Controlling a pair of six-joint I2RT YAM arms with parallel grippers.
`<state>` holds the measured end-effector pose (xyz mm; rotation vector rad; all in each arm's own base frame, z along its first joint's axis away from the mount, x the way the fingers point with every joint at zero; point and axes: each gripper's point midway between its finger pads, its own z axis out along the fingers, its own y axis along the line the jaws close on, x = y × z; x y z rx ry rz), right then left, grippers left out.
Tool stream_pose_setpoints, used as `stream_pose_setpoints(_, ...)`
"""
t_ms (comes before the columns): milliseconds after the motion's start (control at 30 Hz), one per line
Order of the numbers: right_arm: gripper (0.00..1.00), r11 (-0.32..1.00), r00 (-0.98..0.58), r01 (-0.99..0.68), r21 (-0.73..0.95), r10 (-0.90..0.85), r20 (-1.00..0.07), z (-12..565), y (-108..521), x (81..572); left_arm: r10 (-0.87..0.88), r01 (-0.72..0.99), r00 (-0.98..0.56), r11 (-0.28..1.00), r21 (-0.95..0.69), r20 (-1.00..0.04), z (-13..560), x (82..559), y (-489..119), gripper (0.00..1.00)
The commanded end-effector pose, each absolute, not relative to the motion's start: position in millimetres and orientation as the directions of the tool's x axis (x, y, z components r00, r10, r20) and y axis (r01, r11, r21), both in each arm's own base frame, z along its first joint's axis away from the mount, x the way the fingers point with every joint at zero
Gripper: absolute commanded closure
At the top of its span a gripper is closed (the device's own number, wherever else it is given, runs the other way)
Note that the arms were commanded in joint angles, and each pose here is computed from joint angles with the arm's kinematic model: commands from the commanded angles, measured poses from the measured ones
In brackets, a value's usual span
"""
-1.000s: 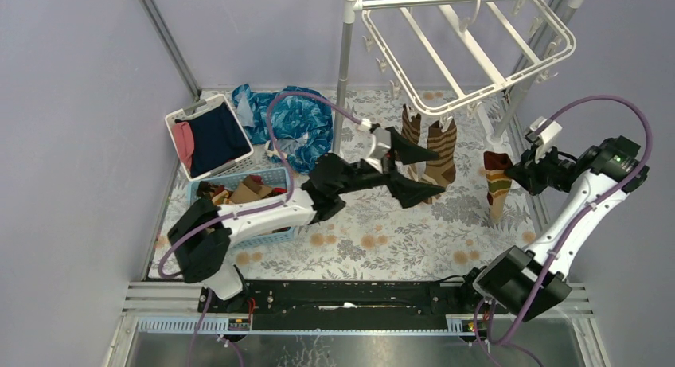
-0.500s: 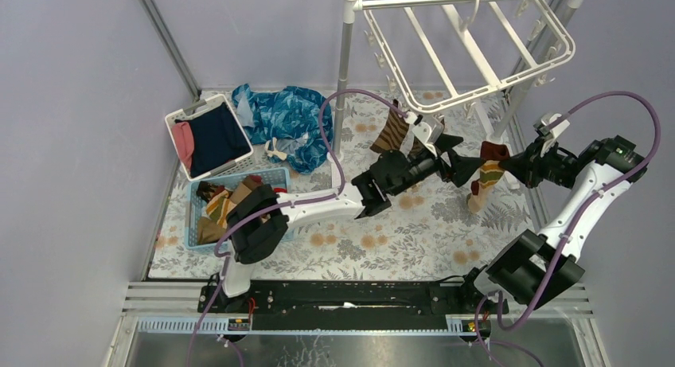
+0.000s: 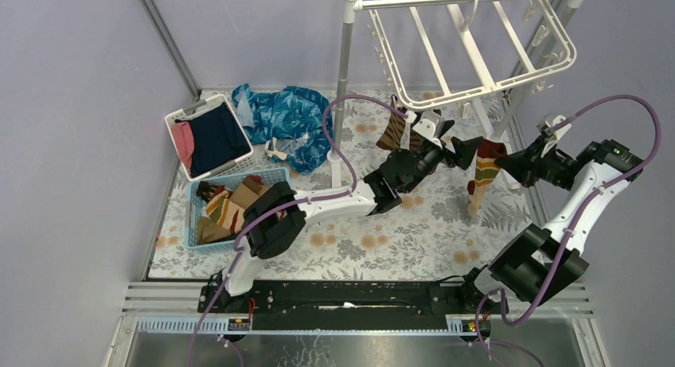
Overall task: Clip the socks to the hanger
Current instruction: Open the clamp at the hanger.
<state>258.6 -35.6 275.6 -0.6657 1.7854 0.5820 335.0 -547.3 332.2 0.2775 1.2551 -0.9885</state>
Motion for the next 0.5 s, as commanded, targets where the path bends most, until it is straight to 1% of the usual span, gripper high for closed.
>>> stream_pose_setpoints(0, 0.93, 0.715, -0.218, -0.696, 0.073, -0.112, -0.970, 280.6, -31.3, 260.2, -0.505, 0.719, 0.126, 0.640, -0.272, -0.854, 357.8, 349.0, -538.5, 0.12)
stream_pose_setpoints(267, 0.93, 0.712, -0.208, -0.698, 0.076, -0.099, -0.973, 280.6, -29.3, 260.1, -0.526, 0.728, 0.156, 0.633, -0.262, -0.836, 369.6, 358.9, -534.8, 0.14)
stream_pose_setpoints(467, 0.92, 0.712, -0.209, -0.698, 0.085, -0.089, -0.974, 280.2, -29.4, 261.0, -0.542, 0.731, 0.170, 0.630, -0.263, -0.823, 382.9, 361.4, -531.6, 0.18)
